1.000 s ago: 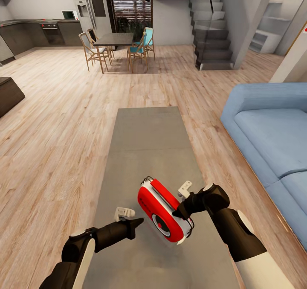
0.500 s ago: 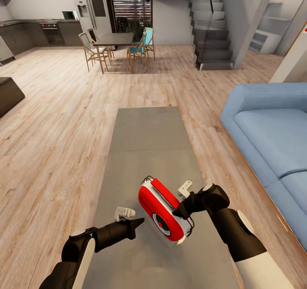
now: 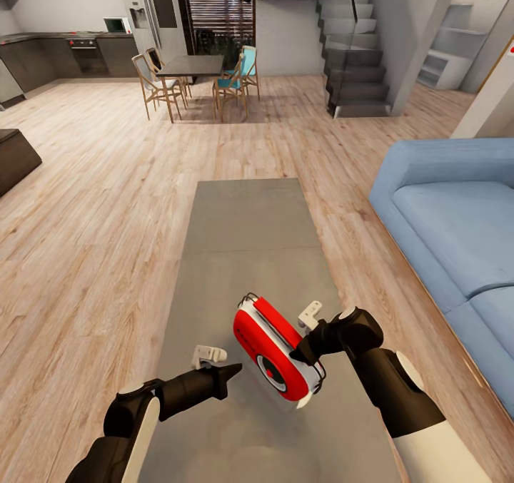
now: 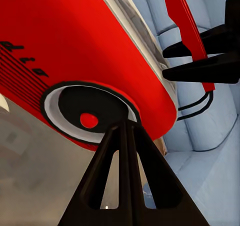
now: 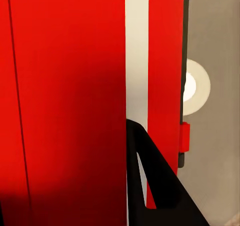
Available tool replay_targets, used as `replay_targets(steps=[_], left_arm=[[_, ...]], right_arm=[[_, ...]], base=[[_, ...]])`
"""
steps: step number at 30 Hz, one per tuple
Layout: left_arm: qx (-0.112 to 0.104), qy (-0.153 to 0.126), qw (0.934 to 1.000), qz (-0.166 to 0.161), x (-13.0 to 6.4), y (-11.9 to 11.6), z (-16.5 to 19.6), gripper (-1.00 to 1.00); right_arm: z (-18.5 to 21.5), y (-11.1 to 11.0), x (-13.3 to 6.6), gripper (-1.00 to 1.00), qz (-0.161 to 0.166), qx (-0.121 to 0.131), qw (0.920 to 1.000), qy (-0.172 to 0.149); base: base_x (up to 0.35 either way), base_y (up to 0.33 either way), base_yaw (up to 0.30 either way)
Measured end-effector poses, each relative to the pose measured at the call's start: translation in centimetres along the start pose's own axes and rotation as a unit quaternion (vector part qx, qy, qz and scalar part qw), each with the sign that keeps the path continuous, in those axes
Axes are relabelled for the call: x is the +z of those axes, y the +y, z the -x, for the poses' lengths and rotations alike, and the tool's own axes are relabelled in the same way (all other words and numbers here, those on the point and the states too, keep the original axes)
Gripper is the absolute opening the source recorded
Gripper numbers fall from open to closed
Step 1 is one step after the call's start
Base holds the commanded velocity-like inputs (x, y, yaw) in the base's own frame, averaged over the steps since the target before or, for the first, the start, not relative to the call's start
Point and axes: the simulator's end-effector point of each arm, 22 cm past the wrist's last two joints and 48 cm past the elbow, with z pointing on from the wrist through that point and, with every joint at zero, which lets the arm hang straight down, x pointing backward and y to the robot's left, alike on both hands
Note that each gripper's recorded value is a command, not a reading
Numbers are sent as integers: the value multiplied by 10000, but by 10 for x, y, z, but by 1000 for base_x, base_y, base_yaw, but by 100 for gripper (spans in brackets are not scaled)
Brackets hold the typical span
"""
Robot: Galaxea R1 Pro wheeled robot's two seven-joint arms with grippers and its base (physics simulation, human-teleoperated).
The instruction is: Turn on the radio receiver that's on the table in the living room.
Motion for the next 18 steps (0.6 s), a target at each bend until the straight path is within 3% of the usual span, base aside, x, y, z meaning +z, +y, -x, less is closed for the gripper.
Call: replay_targets(steps=[18], left_arm=[[-57,-25,9999,-126,11,-15,-1,-100]], right_arm=[[1,1,-2,-100,45,-2,10000,-38]], base=[[0,0,0]])
